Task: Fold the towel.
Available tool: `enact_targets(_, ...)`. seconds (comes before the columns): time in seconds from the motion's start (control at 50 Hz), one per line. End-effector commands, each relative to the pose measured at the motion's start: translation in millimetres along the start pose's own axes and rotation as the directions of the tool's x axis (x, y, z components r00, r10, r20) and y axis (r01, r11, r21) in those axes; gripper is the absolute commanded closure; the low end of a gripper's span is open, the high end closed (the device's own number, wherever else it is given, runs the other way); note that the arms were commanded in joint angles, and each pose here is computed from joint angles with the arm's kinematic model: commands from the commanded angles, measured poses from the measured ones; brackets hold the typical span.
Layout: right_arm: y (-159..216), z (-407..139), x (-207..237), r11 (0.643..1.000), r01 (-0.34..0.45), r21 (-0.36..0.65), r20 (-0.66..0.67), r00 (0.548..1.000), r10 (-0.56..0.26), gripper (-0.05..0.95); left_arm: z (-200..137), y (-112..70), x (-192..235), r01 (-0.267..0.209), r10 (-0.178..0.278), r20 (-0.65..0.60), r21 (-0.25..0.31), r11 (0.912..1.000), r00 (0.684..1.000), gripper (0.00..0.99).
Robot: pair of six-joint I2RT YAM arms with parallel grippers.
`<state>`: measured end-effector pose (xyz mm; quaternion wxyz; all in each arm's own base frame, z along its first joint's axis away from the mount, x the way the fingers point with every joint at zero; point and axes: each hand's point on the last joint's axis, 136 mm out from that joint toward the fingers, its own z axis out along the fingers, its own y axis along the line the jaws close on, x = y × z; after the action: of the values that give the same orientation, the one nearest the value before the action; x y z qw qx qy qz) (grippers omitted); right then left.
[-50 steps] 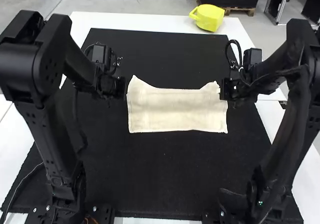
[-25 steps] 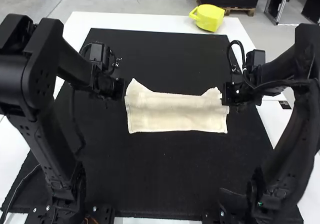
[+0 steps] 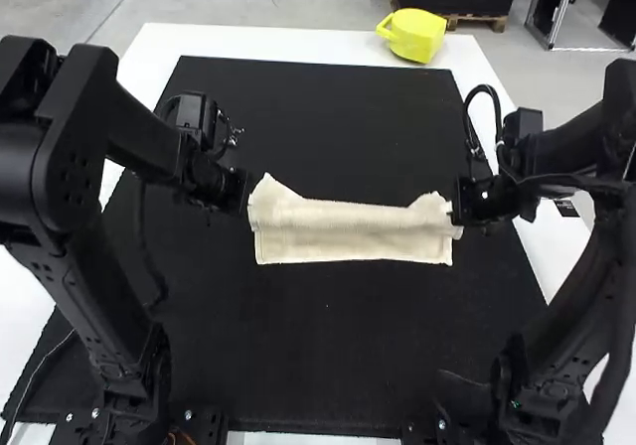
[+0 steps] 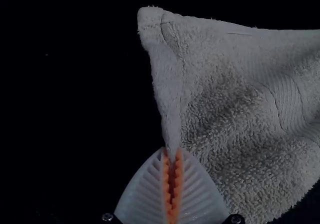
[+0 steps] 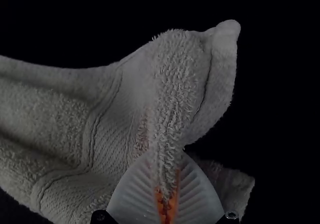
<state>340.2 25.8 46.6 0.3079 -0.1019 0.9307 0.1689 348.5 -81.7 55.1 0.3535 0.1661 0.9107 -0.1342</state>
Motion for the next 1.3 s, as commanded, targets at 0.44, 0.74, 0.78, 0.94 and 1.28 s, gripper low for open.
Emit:
enact_targets(0.44, -30.5, -0.6, 21.5, 0.992, 0.066, 0.112, 0.008, 0.998, -0.067, 0.93, 1.8, 4.1, 14.4, -0.036, 0.041, 0.047, -0.101, 0.9942, 0.998, 0.970)
enact_targets(0.74, -36.4, 12.0, 29.7, 0.991, 0.066, 0.118, 0.006, 0.998, -0.067, 0.93, 3.6, 11.6, 26.3, -0.042, 0.054, 0.068, -0.161, 0.9861, 0.996, 0.970)
enact_targets(0.78, -37.4, 13.6, 31.6, 0.991, 0.064, 0.119, 0.002, 0.998, -0.065, 0.92, 3.5, 12.5, 28.0, -0.042, 0.053, 0.067, -0.167, 0.9851, 0.996, 0.970)
enact_targets(0.94, -41.5, 20.7, 36.3, 0.990, 0.062, 0.125, -0.006, 0.998, -0.062, 0.92, 3.6, 19.1, 34.5, -0.042, 0.056, 0.063, -0.208, 0.9773, 0.996, 0.969)
enact_targets(1.28, -61.3, 26.2, 46.4, 0.975, 0.077, 0.206, -0.049, 0.996, -0.068, 0.33, 6.5, 26.2, 48.8, -0.040, 0.053, 0.048, -0.249, 0.9677, 0.997, 0.548)
